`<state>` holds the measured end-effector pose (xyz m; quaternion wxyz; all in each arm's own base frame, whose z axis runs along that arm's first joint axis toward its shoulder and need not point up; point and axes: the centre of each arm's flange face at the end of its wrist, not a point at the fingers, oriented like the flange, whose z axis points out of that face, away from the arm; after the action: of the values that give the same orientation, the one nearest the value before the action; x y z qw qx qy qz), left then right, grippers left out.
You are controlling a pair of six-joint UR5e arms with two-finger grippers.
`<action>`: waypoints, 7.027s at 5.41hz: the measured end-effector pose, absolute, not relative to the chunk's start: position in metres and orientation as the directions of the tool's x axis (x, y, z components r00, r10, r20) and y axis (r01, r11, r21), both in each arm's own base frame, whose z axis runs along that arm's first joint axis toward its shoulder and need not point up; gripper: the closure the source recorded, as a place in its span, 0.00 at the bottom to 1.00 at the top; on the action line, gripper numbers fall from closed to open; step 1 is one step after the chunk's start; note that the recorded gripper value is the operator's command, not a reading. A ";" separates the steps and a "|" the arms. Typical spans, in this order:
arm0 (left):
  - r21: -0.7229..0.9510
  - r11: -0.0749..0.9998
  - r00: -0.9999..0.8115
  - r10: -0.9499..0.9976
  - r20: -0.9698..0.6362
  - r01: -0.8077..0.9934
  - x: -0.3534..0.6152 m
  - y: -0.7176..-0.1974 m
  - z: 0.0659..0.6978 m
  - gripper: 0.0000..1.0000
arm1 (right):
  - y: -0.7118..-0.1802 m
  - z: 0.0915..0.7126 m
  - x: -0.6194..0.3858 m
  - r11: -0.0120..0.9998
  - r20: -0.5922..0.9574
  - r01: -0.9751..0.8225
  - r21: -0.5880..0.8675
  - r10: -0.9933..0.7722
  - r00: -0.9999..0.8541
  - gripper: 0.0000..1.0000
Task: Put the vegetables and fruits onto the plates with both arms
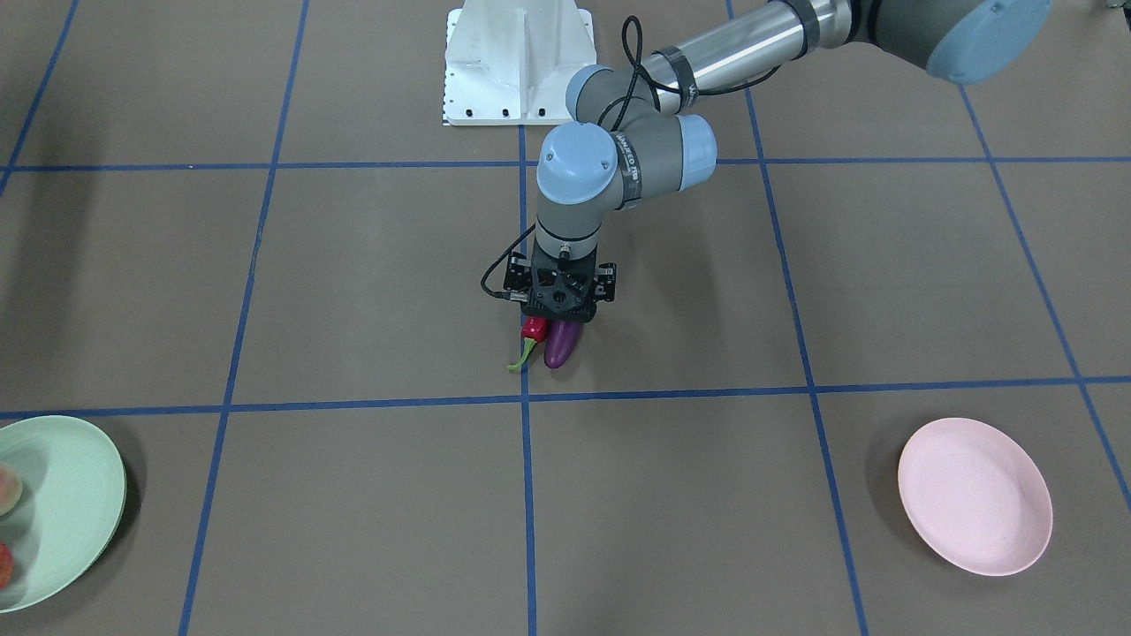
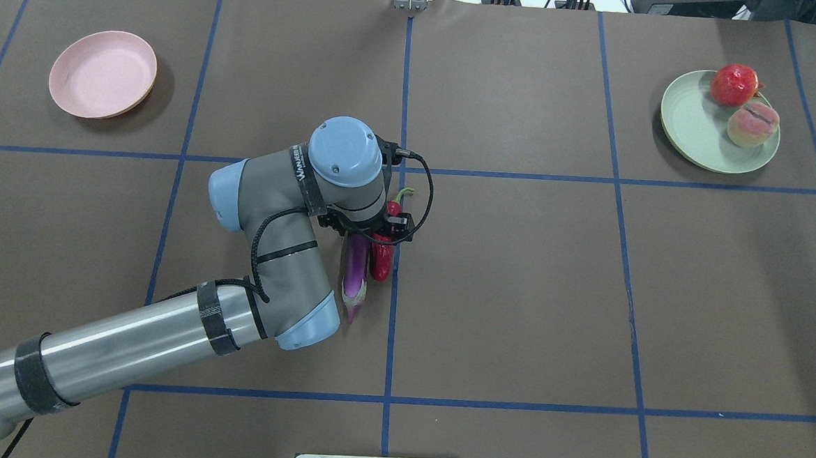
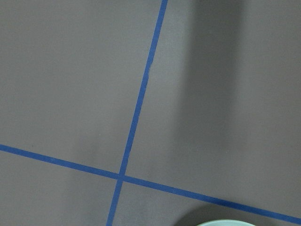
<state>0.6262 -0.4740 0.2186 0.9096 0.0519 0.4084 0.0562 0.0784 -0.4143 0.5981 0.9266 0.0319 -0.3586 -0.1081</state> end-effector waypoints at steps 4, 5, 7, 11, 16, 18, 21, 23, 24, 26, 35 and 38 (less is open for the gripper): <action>0.141 0.989 0.649 0.139 -0.748 -0.049 0.623 -0.475 0.209 1.00 | -0.415 0.599 0.078 0.975 0.658 0.177 0.135 -0.222 0.719 0.00; 0.143 0.989 0.638 0.130 -0.759 -0.031 0.614 -0.480 0.199 1.00 | -0.415 0.599 0.078 0.975 0.658 0.177 0.136 -0.223 0.719 0.00; 0.129 0.992 0.631 0.102 -0.769 -0.003 0.575 -0.509 0.187 1.00 | -0.415 0.599 0.078 0.975 0.659 0.177 0.136 -0.222 0.719 0.00; 0.226 0.966 0.659 0.252 -0.709 -0.126 0.398 -0.647 0.269 1.00 | -0.414 0.600 0.078 0.975 0.660 0.177 0.133 -0.220 0.718 0.00; 0.265 0.903 0.720 0.429 -0.545 -0.337 0.215 -0.774 0.509 0.08 | -0.415 0.605 0.078 0.975 0.661 0.179 0.129 -0.219 0.717 0.00; 0.259 0.912 0.724 0.411 -0.554 -0.320 0.224 -0.767 0.523 0.00 | -0.415 0.606 0.078 0.975 0.662 0.179 0.129 -0.219 0.717 0.00; 0.285 0.911 0.681 0.412 -0.605 -0.299 0.225 -0.758 0.497 0.00 | -0.416 0.605 0.078 0.975 0.660 0.178 0.130 -0.219 0.719 0.00; 0.265 0.925 0.650 0.381 -0.658 -0.274 0.190 -0.717 0.450 0.00 | -0.420 0.600 0.079 0.974 0.656 0.178 0.139 -0.225 0.720 0.00; 0.270 0.933 0.662 0.360 -0.657 -0.240 0.143 -0.661 0.454 0.00 | -0.422 0.598 0.079 0.974 0.656 0.177 0.142 -0.227 0.719 0.00; 0.248 0.960 0.705 0.267 -0.657 -0.133 0.024 -0.540 0.509 0.00 | -0.421 0.599 0.079 0.975 0.657 0.176 0.138 -0.223 0.720 0.00; 0.154 0.985 0.735 0.161 -0.658 -0.078 -0.098 -0.361 0.654 0.00 | -0.409 0.612 0.079 0.978 0.657 0.177 0.112 -0.207 0.725 0.00; 0.151 0.985 0.735 0.160 -0.659 -0.079 -0.098 -0.360 0.655 0.00 | -0.408 0.613 0.080 0.978 0.657 0.179 0.111 -0.207 0.725 0.00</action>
<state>-0.0978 -0.3600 0.6550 0.9297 0.0563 0.3583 0.0643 0.0796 -0.4083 0.6128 0.9285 0.0198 -0.3558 -0.1041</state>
